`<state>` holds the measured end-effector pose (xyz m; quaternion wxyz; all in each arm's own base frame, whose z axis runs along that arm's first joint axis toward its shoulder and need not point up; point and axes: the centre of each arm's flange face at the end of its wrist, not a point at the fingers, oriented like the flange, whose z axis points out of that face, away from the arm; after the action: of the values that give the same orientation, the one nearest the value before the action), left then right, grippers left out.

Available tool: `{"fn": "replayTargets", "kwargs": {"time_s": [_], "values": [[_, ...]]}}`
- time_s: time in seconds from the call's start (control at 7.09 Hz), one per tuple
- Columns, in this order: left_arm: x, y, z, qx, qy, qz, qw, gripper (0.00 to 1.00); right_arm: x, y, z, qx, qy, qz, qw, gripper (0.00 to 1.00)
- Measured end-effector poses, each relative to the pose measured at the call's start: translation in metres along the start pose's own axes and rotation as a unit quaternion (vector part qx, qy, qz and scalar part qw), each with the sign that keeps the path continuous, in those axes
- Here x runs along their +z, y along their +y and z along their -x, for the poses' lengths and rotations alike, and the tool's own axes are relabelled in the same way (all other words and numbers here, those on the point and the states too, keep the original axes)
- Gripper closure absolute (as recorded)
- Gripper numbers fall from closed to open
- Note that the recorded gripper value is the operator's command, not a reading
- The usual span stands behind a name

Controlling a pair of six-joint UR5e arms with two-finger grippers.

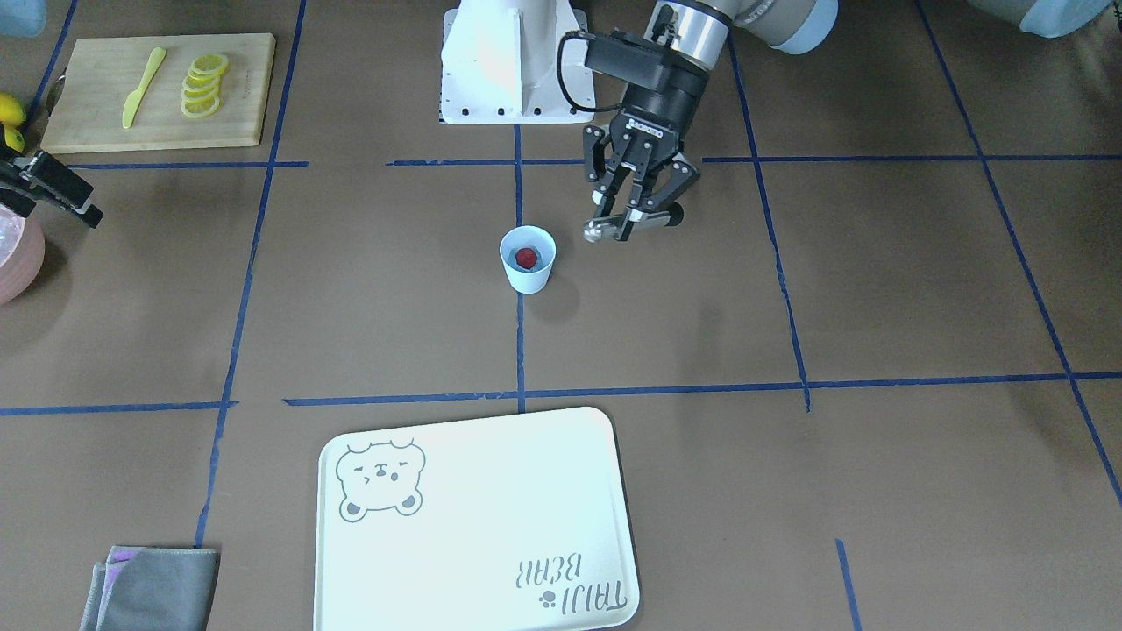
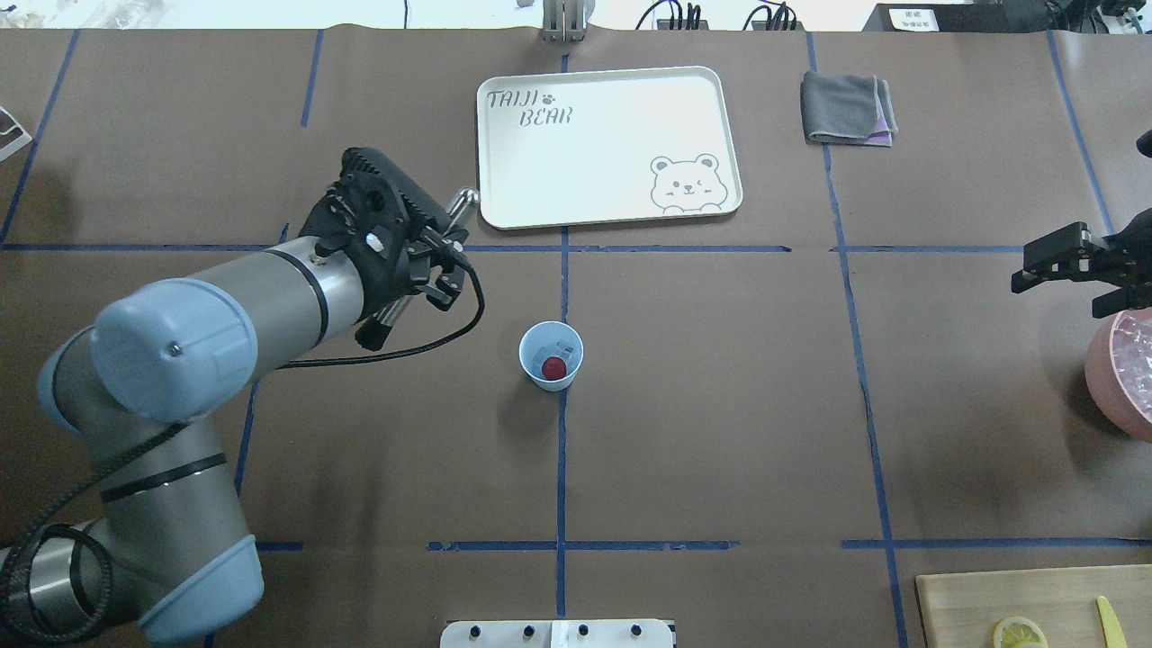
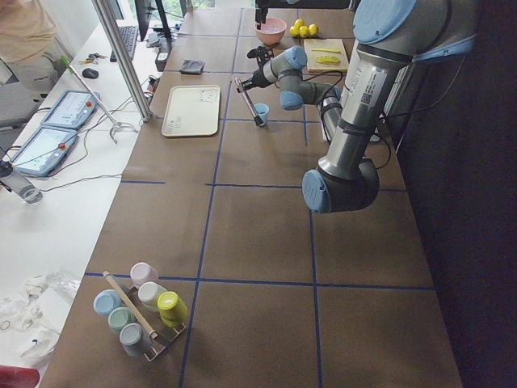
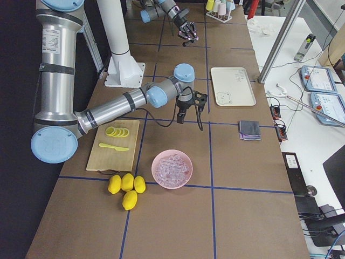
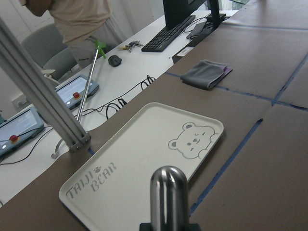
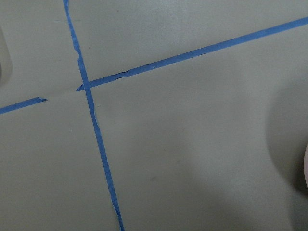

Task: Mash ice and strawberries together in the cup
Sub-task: 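Lift the muddler out of the cup and draw the left arm back, then lower the muddler onto the table with the left gripper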

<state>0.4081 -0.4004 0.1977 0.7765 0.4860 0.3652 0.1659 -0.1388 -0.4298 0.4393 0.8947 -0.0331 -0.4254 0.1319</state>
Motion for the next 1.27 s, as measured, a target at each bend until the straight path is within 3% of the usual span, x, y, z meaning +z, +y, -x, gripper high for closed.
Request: {"fn": "replayTargets", "kwargs": {"time_s": [0.28,0.42,0.56,0.85,1.27], "values": [[0.006,0.054,0.082,-0.064,-0.013,0.106,0.9922,1.00,0.000,0.000,0.000,0.000,0.000,0.000,1.0000,0.00],[0.003,0.077,0.127,-0.102,-0.036,0.164,0.9805,1.00,0.000,0.000,0.000,0.000,0.000,0.000,1.0000,0.00],[-0.005,0.096,0.169,-0.145,-0.055,0.206,0.9662,0.97,-0.001,0.000,0.000,0.000,0.000,-0.001,1.0000,0.00],[-0.029,0.140,0.253,-0.219,-0.083,0.262,0.9363,0.96,-0.002,0.000,0.001,-0.001,-0.001,-0.003,1.0000,0.00],[-0.012,0.232,0.325,-0.272,-0.138,0.341,0.8890,0.98,-0.009,0.002,0.005,-0.005,-0.006,-0.008,0.9999,0.00]]}}
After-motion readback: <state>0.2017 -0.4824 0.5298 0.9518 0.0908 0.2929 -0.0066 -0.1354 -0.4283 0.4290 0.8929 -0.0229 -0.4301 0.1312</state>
